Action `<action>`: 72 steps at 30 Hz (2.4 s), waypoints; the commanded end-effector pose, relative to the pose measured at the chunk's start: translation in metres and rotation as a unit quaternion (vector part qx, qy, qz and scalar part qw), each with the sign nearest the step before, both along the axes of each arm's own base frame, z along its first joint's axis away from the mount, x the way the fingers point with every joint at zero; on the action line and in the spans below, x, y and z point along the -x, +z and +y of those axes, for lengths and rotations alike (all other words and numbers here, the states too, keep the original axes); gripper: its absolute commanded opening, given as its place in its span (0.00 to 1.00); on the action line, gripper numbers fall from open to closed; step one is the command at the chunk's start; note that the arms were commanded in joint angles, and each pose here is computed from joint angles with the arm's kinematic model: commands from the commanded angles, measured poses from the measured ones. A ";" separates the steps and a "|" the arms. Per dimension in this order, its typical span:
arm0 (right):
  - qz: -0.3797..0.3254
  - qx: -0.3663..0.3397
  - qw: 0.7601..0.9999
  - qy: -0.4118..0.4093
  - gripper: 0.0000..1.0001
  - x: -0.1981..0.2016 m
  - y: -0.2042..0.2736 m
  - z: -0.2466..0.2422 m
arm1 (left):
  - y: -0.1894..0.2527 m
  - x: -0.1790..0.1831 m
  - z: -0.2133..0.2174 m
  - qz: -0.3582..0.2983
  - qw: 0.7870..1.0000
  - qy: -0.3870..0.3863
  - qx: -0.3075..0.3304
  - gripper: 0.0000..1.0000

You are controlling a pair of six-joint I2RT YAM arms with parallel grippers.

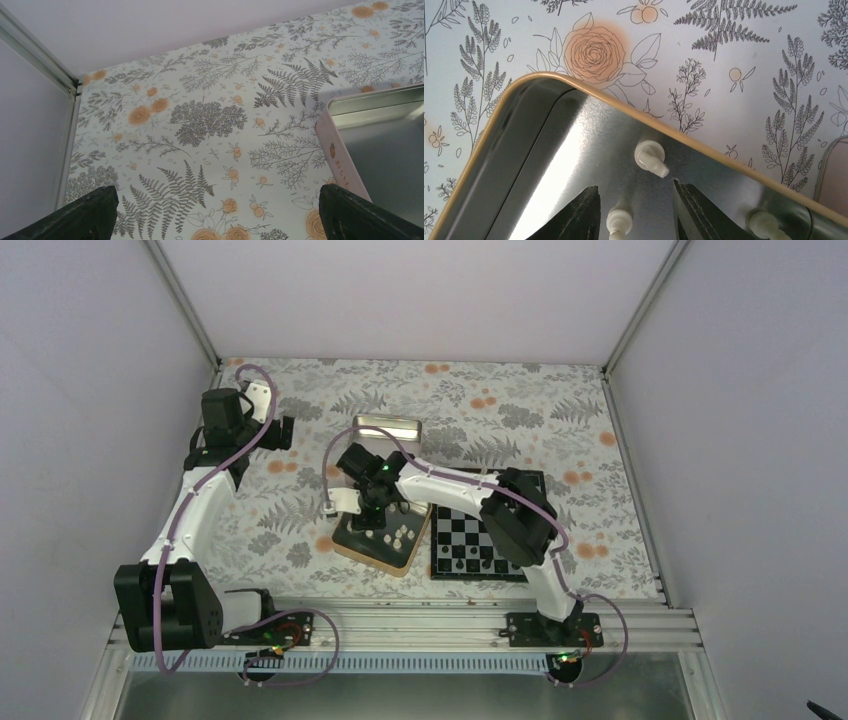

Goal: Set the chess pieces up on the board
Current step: Pick up the chess piece from the storage box.

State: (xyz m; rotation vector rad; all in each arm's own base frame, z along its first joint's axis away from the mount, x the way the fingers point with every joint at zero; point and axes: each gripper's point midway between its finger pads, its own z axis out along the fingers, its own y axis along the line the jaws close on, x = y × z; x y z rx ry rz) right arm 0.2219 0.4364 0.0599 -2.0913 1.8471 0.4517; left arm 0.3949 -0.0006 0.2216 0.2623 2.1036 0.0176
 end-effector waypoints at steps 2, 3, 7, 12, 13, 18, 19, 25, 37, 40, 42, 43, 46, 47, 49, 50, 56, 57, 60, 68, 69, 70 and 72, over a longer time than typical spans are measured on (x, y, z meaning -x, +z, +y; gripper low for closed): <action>0.003 -0.010 1.000 0.005 0.40 0.003 -0.003 0.011 | 0.006 0.001 0.001 -0.014 1.000 -0.003 -0.005 1.00; 0.004 -0.009 1.000 0.006 0.40 0.004 -0.004 0.011 | 0.006 0.001 0.001 -0.014 1.000 -0.003 -0.006 1.00; 0.003 -0.011 1.000 0.009 0.40 0.004 -0.006 0.013 | 0.007 0.001 0.001 -0.015 1.000 -0.003 -0.006 1.00; -0.005 -0.009 1.000 0.011 0.40 0.000 -0.009 0.014 | 0.007 0.001 0.001 -0.015 1.000 -0.003 -0.005 1.00; -0.005 -0.011 1.000 0.011 0.40 0.000 -0.008 0.015 | 0.007 0.001 0.001 -0.015 1.000 -0.003 -0.005 1.00; -0.009 -0.004 1.000 0.010 0.40 -0.003 -0.014 0.015 | 0.007 0.001 0.001 -0.015 1.000 -0.004 -0.005 1.00; -0.011 -0.004 1.000 0.010 0.40 -0.003 -0.014 0.015 | 0.007 0.001 0.001 -0.014 1.000 -0.005 -0.005 1.00; -0.014 -0.002 1.000 0.006 0.40 -0.006 -0.016 0.016 | 0.007 0.002 0.000 -0.015 1.000 -0.005 -0.004 1.00; -0.016 -0.005 1.000 0.005 0.39 -0.009 -0.014 0.020 | 0.008 0.002 0.000 -0.015 1.000 -0.006 -0.004 1.00; -0.017 -0.007 1.000 0.006 0.38 -0.009 -0.011 0.022 | 0.008 0.002 0.001 -0.015 1.000 -0.005 -0.004 1.00; -0.016 -0.005 1.000 0.006 0.35 -0.009 -0.013 0.022 | 0.007 0.002 0.000 -0.015 1.000 -0.006 -0.004 1.00; -0.015 -0.005 1.000 0.006 0.33 -0.009 -0.013 0.022 | 0.007 0.002 0.000 -0.015 1.000 -0.005 -0.004 1.00; -0.012 -0.003 1.000 0.008 0.24 -0.008 -0.015 0.023 | 0.008 0.002 0.001 -0.015 1.000 -0.005 -0.004 1.00; -0.012 -0.001 1.000 0.008 0.21 -0.008 -0.016 0.022 | 0.008 0.002 0.000 -0.016 1.000 -0.005 -0.004 1.00; -0.011 -0.001 1.000 0.009 0.16 -0.008 -0.015 0.023 | 0.008 0.002 0.001 -0.016 1.000 -0.005 -0.004 1.00; -0.011 -0.002 1.000 0.009 0.14 -0.007 -0.015 0.023 | 0.008 0.002 0.001 -0.016 1.000 -0.006 -0.004 1.00; -0.010 -0.004 1.000 0.011 0.05 -0.004 -0.008 0.019 | 0.008 0.002 0.000 -0.015 1.000 -0.007 -0.004 1.00; -0.010 -0.006 1.000 0.010 0.04 -0.003 -0.006 0.018 | 0.007 0.002 0.000 -0.014 1.000 -0.007 -0.003 1.00; -0.011 -0.012 1.000 0.011 0.04 -0.002 0.002 0.017 | 0.008 0.002 0.000 -0.014 1.000 -0.007 -0.003 1.00; -0.023 -0.027 0.999 0.005 0.04 -0.001 0.035 0.008 | 0.008 0.002 0.001 -0.014 1.000 -0.005 -0.004 1.00; -0.027 -0.033 0.999 0.000 0.04 -0.004 0.044 0.005 | 0.008 0.002 0.001 -0.015 1.000 -0.006 -0.005 1.00; -0.031 -0.039 0.999 -0.004 0.04 -0.006 0.053 0.001 | 0.008 0.002 0.001 -0.014 1.000 -0.006 -0.004 1.00; -0.042 -0.051 0.998 -0.017 0.04 -0.012 0.071 -0.008 | 0.007 0.001 0.001 -0.013 1.000 -0.006 -0.004 1.00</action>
